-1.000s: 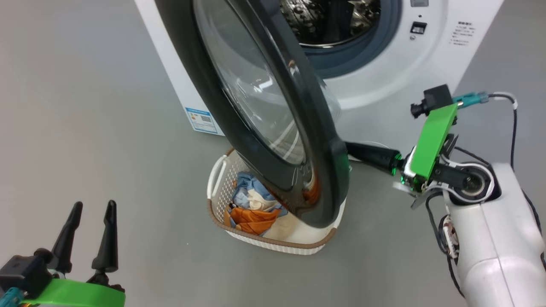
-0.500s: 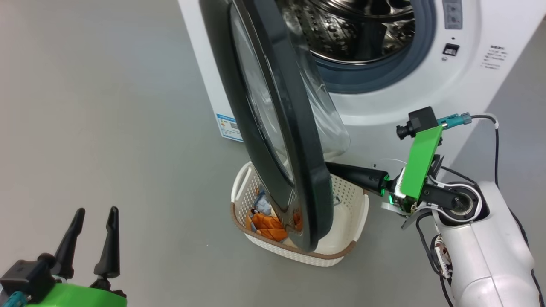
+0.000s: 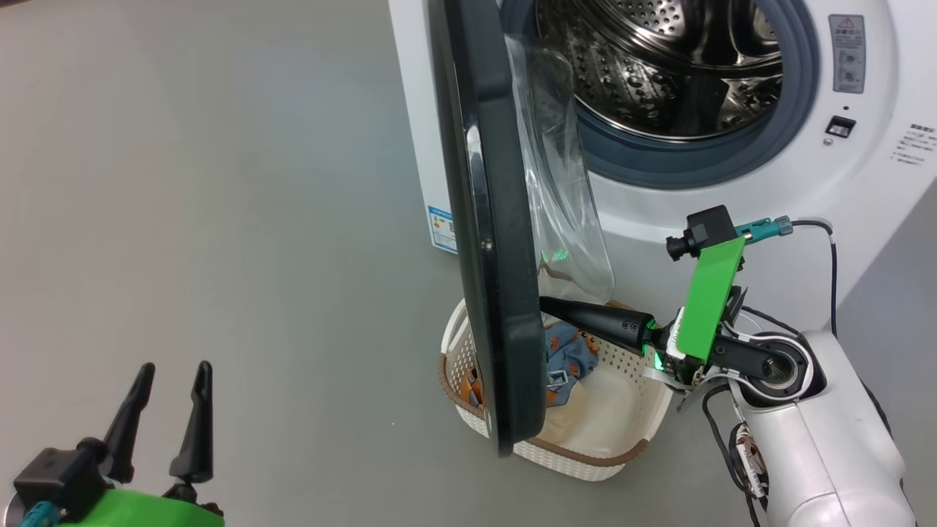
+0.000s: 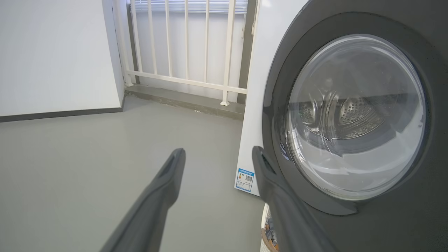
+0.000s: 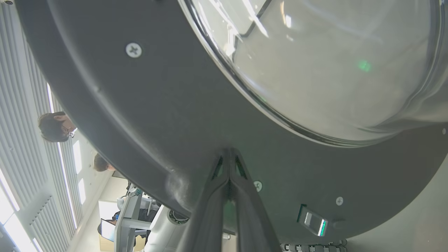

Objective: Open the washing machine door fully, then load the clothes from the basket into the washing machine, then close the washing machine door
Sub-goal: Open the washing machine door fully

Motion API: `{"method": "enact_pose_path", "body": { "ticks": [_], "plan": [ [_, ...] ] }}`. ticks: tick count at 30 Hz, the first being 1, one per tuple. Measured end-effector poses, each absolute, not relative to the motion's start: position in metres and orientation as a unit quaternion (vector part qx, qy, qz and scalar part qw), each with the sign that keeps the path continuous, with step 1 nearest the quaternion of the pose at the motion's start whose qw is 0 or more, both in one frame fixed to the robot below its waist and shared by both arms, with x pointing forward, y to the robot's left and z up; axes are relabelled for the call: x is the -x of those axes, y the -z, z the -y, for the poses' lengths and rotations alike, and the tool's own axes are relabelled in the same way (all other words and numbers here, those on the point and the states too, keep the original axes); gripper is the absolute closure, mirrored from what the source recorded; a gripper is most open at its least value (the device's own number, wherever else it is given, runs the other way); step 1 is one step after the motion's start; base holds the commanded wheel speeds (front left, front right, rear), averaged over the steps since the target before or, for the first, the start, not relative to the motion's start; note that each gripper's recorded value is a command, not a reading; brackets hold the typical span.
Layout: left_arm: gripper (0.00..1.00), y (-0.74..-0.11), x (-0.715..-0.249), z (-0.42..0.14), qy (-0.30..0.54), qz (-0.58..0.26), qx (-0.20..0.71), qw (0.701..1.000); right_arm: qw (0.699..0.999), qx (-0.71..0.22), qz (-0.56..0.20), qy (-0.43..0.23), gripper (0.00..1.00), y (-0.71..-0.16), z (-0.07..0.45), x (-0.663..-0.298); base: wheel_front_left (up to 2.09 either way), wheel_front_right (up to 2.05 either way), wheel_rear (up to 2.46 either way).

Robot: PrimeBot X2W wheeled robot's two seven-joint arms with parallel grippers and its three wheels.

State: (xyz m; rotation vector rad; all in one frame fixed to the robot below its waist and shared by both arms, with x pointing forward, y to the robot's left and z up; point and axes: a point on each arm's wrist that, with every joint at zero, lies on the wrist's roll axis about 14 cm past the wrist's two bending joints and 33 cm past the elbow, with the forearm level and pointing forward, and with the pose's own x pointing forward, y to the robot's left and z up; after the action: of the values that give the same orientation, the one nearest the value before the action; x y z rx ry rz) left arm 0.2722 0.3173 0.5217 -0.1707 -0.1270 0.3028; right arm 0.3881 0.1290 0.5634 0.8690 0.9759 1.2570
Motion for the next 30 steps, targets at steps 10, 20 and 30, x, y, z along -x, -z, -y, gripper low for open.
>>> {"method": "enact_pose_path", "body": {
  "ticks": [10, 20, 30],
  "plan": [
    [0.00, -0.521, -0.258, -0.326, -0.171, 0.064, 0.084, 0.980, 0.603, -0.369, -0.435, -0.558, 1.00, -0.561, -0.148, -0.378, 0.00, 0.00, 0.00],
    [0.00, -0.521, -0.260, -0.323, -0.168, 0.066, 0.087, 0.980, 0.604, -0.372, -0.433, -0.556, 1.00, -0.562, -0.147, -0.377, 0.00, 0.00, 0.00],
    [0.00, -0.522, -0.266, -0.318, -0.156, 0.067, 0.086, 0.982, 0.609, -0.371, -0.430, -0.554, 1.00, -0.563, -0.143, -0.376, 0.00, 0.00, 0.00]
  ]
}}
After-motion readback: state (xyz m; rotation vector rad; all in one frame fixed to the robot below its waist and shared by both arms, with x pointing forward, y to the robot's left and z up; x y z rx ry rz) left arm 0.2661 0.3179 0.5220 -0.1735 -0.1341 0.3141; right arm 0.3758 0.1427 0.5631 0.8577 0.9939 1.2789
